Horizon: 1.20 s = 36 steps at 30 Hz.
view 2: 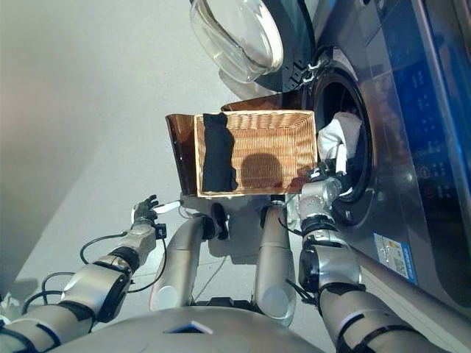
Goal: Pick up the clothes and place them into the washing machine
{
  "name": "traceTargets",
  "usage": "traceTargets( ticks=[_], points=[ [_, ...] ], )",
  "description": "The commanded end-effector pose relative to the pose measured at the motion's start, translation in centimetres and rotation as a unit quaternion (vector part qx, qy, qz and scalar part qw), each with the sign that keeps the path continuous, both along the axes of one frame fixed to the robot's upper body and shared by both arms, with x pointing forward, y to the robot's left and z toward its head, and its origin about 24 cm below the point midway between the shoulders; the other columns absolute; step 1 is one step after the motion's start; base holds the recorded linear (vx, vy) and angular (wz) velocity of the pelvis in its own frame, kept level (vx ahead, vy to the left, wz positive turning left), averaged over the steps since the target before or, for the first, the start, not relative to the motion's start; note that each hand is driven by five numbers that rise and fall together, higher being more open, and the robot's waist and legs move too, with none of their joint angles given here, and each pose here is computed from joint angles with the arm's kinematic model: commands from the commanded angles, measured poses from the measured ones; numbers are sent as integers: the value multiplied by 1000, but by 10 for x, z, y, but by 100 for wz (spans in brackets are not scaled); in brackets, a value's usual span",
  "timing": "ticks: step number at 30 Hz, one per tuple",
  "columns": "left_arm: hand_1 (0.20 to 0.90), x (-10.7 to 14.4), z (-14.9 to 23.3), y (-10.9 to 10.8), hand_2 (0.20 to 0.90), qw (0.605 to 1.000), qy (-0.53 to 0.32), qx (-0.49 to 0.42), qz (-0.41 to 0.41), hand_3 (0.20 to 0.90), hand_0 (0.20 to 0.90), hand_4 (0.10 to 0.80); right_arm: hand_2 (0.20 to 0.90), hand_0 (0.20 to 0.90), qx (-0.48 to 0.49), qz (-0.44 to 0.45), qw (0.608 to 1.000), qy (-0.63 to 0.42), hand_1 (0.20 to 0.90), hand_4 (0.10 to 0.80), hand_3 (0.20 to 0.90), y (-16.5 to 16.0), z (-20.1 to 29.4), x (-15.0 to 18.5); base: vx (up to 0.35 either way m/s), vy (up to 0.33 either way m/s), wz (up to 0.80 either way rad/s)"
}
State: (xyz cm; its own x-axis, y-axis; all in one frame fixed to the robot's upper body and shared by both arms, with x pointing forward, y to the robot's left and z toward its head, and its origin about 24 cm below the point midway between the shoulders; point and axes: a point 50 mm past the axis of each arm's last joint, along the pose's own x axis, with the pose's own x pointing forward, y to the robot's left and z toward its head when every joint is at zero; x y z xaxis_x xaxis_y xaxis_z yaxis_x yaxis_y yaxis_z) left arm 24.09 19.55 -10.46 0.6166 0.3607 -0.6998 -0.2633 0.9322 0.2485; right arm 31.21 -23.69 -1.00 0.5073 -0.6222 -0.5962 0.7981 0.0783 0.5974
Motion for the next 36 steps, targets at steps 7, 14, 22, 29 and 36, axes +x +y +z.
traceTargets(
  ticks=[7, 14, 22, 29, 36],
  points=[
    [900, -12, -7, 7, 900, 999, 21, 18, 17, 900, 900, 800, 200, 200, 13, -231, 972, -32, 200, 300, 200, -80, 37, -20, 34, 48, -1],
    [900, -13, -8, 4, 900, 1000, 13, 16, 3, 900, 900, 800, 200, 200, -69, -276, 956, -68, 200, 300, 200, -131, 96, -21, 13, 22, 1],
    [900, -18, -10, 6, 900, 1000, 13, 18, 4, 900, 900, 800, 200, 200, -152, -293, 938, -103, 200, 300, 200, -158, 149, -26, 0, 1, 3],
    [900, -12, -7, 1, 900, 1000, 5, 23, -5, 900, 900, 800, 200, 200, -170, -260, 946, -89, 200, 300, 200, -151, 141, -20, 8, -6, -2],
    [900, -9, -4, 5, 900, 999, -1, 35, 1, 900, 900, 800, 200, 200, -226, -231, 941, -98, 200, 300, 200, -148, 166, -11, 4, -2, 0]
  ],
)
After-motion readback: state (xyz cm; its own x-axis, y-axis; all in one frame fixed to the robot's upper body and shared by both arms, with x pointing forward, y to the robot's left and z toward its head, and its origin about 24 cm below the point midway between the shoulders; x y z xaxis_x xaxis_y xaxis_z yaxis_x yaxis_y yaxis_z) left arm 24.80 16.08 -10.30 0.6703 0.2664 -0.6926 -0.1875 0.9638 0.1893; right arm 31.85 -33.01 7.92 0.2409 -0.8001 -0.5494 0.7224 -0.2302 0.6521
